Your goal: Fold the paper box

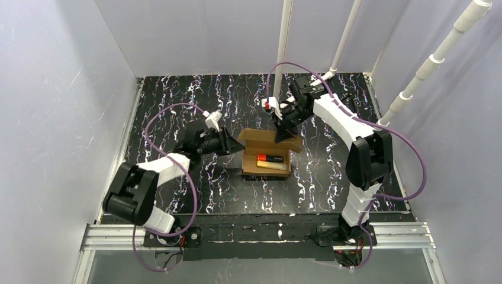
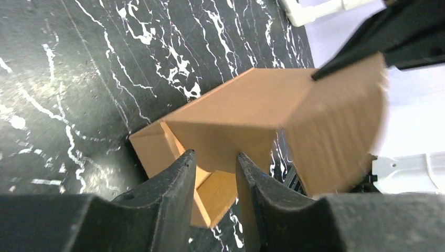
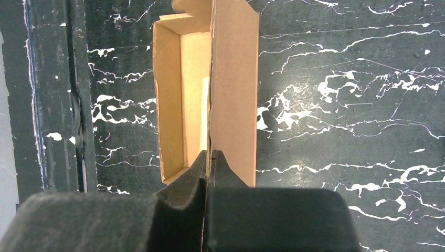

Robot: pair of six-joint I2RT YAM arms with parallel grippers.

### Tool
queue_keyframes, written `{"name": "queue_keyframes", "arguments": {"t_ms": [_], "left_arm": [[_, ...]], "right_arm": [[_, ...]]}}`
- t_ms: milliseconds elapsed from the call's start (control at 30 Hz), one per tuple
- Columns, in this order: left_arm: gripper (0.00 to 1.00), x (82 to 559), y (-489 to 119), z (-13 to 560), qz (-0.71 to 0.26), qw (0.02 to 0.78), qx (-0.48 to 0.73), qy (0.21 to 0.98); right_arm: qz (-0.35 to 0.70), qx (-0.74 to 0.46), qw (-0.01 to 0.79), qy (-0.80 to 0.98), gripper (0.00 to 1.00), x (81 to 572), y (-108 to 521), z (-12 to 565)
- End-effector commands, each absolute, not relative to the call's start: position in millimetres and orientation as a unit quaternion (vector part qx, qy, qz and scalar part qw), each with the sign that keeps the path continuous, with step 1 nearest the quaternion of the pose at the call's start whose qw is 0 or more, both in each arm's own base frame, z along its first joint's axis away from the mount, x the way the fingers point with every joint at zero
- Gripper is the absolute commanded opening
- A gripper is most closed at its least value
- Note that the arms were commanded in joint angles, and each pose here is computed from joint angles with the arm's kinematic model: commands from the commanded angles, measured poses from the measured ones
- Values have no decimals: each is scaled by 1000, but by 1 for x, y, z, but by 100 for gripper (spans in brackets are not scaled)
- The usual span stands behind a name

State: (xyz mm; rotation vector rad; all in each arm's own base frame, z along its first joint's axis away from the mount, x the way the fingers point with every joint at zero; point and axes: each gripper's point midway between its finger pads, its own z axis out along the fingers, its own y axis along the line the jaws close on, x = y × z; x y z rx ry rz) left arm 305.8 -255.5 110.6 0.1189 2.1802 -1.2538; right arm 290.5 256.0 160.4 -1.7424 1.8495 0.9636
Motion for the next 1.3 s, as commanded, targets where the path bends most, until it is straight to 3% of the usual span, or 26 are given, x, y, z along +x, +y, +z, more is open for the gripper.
{"name": "queue_keyframes", "arguments": {"t_ms": [0, 67, 200, 267, 333, 367, 500, 700, 800, 1267], "left_arm": [[35, 295, -231, 144, -479, 369, 67, 793], [39, 288, -218, 147, -473, 385, 63, 790], [57, 285, -205, 147, -455, 413, 60, 787], [73, 285, -204, 150, -453, 419, 66, 784], [95, 291, -200, 147, -439, 427, 50, 788], [98, 292, -199, 146, -436, 430, 54, 789], [96, 291, -207, 142, -438, 428, 114, 782], [69, 285, -217, 124, -419, 442, 205, 766], [64, 283, -227, 121, -407, 456, 252, 751], [59, 289, -260, 127, -430, 465, 328, 700]], "right_arm": [[348, -631, 204, 663, 1, 294, 258, 168], [350, -636, 196, 659, 1, 294, 257, 167], [364, -653, 178, 640, 1, 287, 256, 167], [368, -658, 169, 634, 1, 285, 255, 167], [371, -665, 163, 627, 1, 283, 255, 168], [373, -666, 161, 626, 1, 283, 254, 168], [376, -670, 163, 619, 1, 283, 256, 170], [386, -673, 160, 610, 1, 281, 257, 173], [394, -672, 159, 607, 1, 280, 259, 174], [408, -672, 155, 599, 1, 271, 266, 174]]}}
